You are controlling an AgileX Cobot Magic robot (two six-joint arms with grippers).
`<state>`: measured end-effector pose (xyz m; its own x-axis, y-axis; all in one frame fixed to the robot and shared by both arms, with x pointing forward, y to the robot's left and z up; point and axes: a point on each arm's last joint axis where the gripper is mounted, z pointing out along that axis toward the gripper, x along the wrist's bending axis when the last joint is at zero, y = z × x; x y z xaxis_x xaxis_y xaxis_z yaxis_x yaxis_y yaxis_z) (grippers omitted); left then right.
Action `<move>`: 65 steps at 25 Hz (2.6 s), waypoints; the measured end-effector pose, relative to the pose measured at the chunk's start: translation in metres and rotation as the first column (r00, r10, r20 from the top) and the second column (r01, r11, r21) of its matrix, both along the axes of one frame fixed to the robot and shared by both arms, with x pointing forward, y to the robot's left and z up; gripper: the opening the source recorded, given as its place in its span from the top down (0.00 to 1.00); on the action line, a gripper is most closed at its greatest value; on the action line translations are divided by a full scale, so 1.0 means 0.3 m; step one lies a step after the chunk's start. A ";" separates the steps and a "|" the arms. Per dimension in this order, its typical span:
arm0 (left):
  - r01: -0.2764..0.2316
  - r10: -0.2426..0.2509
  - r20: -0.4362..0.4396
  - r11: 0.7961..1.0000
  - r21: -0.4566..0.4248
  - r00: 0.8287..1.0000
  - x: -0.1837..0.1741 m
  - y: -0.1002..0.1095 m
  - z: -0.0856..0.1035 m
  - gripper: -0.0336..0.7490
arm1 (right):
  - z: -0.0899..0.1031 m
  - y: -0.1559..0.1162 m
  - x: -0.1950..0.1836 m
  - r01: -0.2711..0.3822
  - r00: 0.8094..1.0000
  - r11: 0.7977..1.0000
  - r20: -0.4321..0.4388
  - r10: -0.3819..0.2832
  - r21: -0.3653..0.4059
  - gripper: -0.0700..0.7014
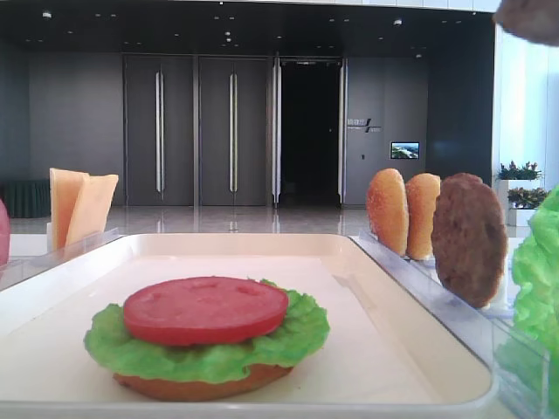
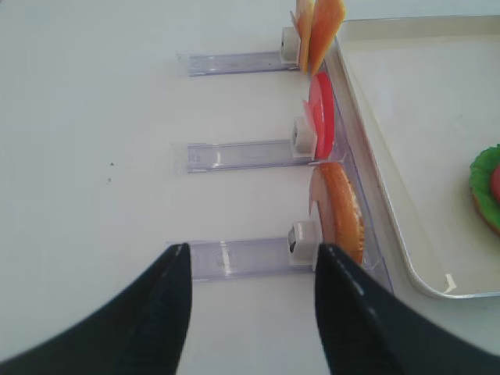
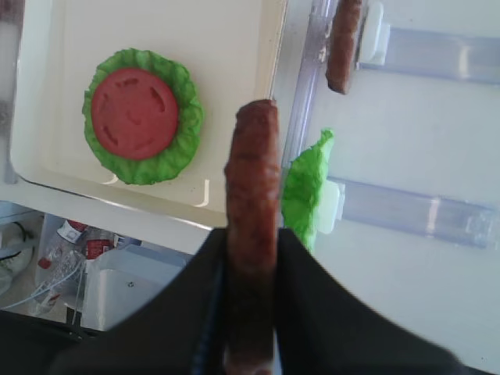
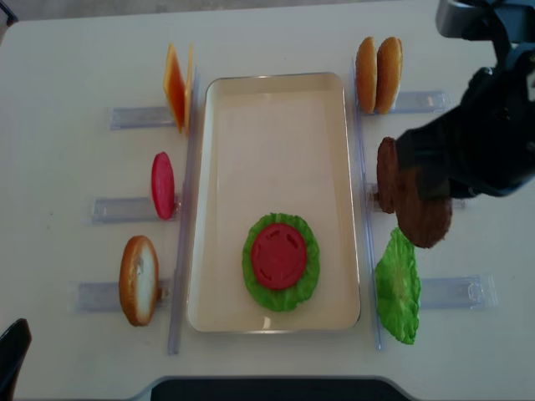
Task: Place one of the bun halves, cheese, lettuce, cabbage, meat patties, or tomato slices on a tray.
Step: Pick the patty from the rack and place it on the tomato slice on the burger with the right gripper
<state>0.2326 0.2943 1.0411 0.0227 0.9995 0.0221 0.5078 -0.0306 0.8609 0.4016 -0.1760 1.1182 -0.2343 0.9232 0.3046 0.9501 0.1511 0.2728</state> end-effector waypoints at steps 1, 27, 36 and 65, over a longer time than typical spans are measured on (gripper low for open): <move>0.000 0.000 0.000 1.000 0.000 1.000 0.000 0.000 0.000 0.46 | 0.001 -0.015 -0.024 0.008 1.000 1.000 0.006 -0.008 0.008 0.72; -0.005 0.005 0.000 1.000 -0.004 1.000 0.000 0.001 0.000 0.46 | 0.028 0.088 -0.178 -0.347 0.918 0.758 0.038 0.394 0.553 0.72; -0.005 0.005 0.000 1.000 -0.004 1.000 0.000 0.001 0.000 0.46 | -0.021 0.122 -0.142 -0.354 0.910 0.724 0.039 0.412 0.592 0.72; -0.005 0.005 0.000 1.000 -0.004 1.000 0.000 0.001 0.000 0.46 | -0.406 0.345 0.175 -0.315 0.906 0.634 0.026 0.422 0.706 0.72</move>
